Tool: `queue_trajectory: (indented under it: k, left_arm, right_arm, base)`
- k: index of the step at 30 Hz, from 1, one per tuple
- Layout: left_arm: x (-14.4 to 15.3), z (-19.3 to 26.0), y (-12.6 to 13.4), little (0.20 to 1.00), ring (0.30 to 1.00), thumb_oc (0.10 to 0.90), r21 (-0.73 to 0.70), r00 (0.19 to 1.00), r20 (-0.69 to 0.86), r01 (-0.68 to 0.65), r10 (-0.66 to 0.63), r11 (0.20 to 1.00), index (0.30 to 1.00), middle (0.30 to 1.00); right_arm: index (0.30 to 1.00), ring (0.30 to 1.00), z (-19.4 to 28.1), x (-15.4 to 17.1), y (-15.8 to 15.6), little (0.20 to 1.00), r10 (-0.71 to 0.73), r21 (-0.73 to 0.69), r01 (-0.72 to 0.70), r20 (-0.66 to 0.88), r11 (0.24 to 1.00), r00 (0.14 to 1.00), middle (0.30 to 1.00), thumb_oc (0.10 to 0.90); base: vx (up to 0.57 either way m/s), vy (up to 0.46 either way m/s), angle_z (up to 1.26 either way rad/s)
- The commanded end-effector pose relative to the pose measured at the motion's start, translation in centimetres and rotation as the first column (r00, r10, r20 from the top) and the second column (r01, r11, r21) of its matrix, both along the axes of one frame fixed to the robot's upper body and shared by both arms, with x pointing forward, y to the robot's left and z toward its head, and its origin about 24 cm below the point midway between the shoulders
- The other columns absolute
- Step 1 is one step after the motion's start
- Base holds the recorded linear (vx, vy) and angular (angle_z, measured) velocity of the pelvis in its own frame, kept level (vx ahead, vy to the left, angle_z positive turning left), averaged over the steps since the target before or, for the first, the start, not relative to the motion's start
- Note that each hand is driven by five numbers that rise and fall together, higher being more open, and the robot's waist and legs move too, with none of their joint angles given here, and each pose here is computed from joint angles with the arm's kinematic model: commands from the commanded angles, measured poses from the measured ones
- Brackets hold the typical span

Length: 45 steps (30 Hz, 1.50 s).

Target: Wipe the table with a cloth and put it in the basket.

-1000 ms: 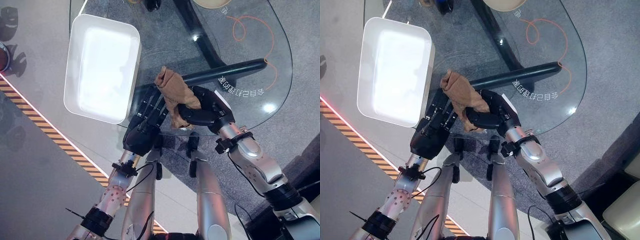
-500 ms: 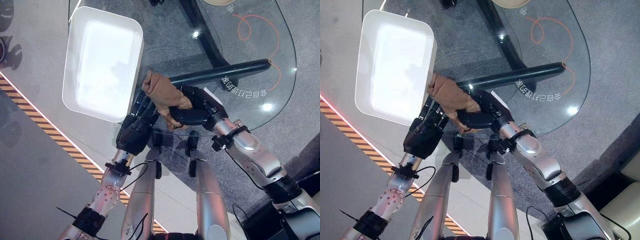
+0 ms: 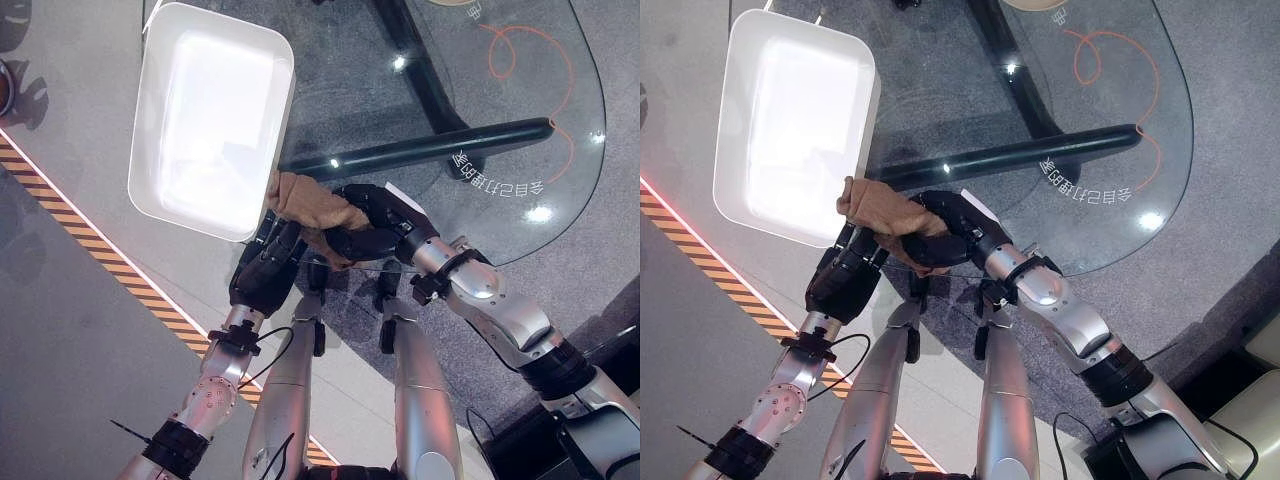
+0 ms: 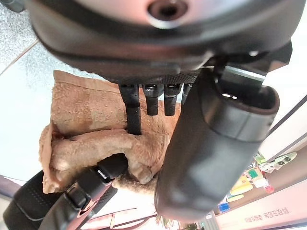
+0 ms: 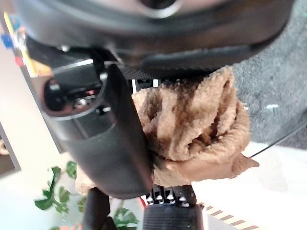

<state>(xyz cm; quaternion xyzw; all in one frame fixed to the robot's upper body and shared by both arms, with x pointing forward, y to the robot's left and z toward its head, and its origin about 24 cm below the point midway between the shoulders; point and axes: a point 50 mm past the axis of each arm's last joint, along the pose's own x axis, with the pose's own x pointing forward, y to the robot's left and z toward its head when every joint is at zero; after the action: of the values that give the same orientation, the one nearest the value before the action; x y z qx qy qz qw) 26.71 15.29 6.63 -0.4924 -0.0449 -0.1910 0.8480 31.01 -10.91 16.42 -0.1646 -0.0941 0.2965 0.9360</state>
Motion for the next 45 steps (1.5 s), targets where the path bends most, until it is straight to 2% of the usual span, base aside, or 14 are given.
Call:
queue_trajectory:
  k: [1,7,13,17,20,21,27,31,36,40,42,45]
  left_arm:
    - [-1.1,6.4,-5.4,0.9,0.9,0.8,0.002,0.902,0.361,0.253,-0.237,0.967,0.9,0.9]
    - [-1.2,6.6,-5.6,0.9,0.9,0.8,-0.024,0.901,0.368,0.256,-0.229,0.966,0.9,0.9]
    - [-1.4,6.6,-5.8,0.9,0.9,0.8,-0.029,0.899,0.371,0.262,-0.233,0.965,0.9,0.9]
    - [-1.3,6.7,-6.0,0.9,0.9,0.8,-0.034,0.894,0.377,0.275,-0.242,0.961,0.9,0.9]
    - [-1.4,6.8,-6.2,0.9,0.9,0.8,-0.028,0.887,0.39,0.281,-0.249,0.959,0.9,0.9]
    - [-1.4,6.8,-6.3,0.9,0.9,0.8,-0.026,0.885,0.392,0.281,-0.249,0.959,0.9,0.9]
    - [-1.2,6.6,-6.1,0.9,0.9,0.8,-0.04,0.887,0.395,0.276,-0.238,0.96,0.9,0.9]
    - [-1.3,6.7,-5.9,0.9,0.9,0.8,-0.053,0.886,0.402,0.272,-0.229,0.961,0.9,0.9]
    - [-1.4,7.0,-5.8,0.9,0.9,0.8,-0.092,0.882,0.427,0.261,-0.199,0.961,0.9,0.9]
    - [-1.2,7.5,-5.7,0.9,0.9,0.8,-0.13,0.887,0.44,0.217,-0.14,0.967,0.9,0.9]
    - [-1.1,7.7,-5.9,0.9,0.9,0.8,-0.13,0.886,0.444,0.212,-0.134,0.969,0.9,0.9]
    - [-0.9,8.2,-6.2,0.9,0.9,0.8,-0.115,0.886,0.444,0.204,-0.133,0.972,0.9,0.9]
  right_arm:
    - [0.3,0.3,0.7,-5.8,7.3,0.2,0.438,-0.088,-0.43,0.098,0.898,0.894,0.3,0.1]
    - [0.3,0.3,0.7,-5.1,6.8,0.2,0.327,-0.212,-0.284,0.21,0.935,0.921,0.3,0.1]
    - [0.3,0.3,0.5,-5.9,7.2,0.2,0.402,-0.249,-0.351,0.201,0.903,0.893,0.3,0.1]
    - [0.3,0.3,0.4,-5.9,7.5,0.2,0.395,-0.298,-0.326,0.213,0.897,0.894,0.3,0.1]
    - [0.3,0.3,0.3,-5.4,7.5,0.2,0.329,-0.21,-0.292,0.172,0.933,0.929,0.3,0.1]
    - [0.3,0.3,0.3,-5.1,7.4,0.2,0.291,-0.109,-0.276,0.154,0.955,0.944,0.3,0.1]
    - [0.3,0.3,0.2,-4.9,7.0,0.2,0.286,-0.039,-0.283,0.128,0.958,0.95,0.3,0.1]
    - [0.3,0.3,-0.1,-5.6,7.0,0.2,0.342,-0.013,-0.342,0.069,0.94,0.937,0.3,0.1]
    - [0.3,0.3,-0.6,-6.2,7.8,0.2,0.408,-0.065,-0.406,0.04,0.912,0.912,0.3,0.1]
    - [0.3,0.3,-0.5,-7.4,9.2,0.2,0.567,-0.068,-0.566,-0.009,0.822,0.824,0.3,0.1]
    - [0.3,0.3,-0.4,-7.7,9.5,0.2,0.597,-0.078,-0.596,-0.015,0.799,0.802,0.3,0.1]
    - [0.3,0.3,-0.3,-7.7,10.1,0.2,0.627,-0.194,-0.616,-0.003,0.764,0.779,0.3,0.1]
  base:
    - [0.0,0.0,0.0]
    - [0.0,0.0,0.0]
    - [0.0,0.0,0.0]
    - [0.0,0.0,0.0]
    - [0.0,0.0,0.0]
    - [0.0,0.0,0.0]
    - [0.0,0.0,0.0]
    - [0.0,0.0,0.0]
    - [0.0,0.0,0.0]
    - [0.0,0.0,0.0]
    - [0.0,0.0,0.0]
    - [0.0,-0.014,0.01]
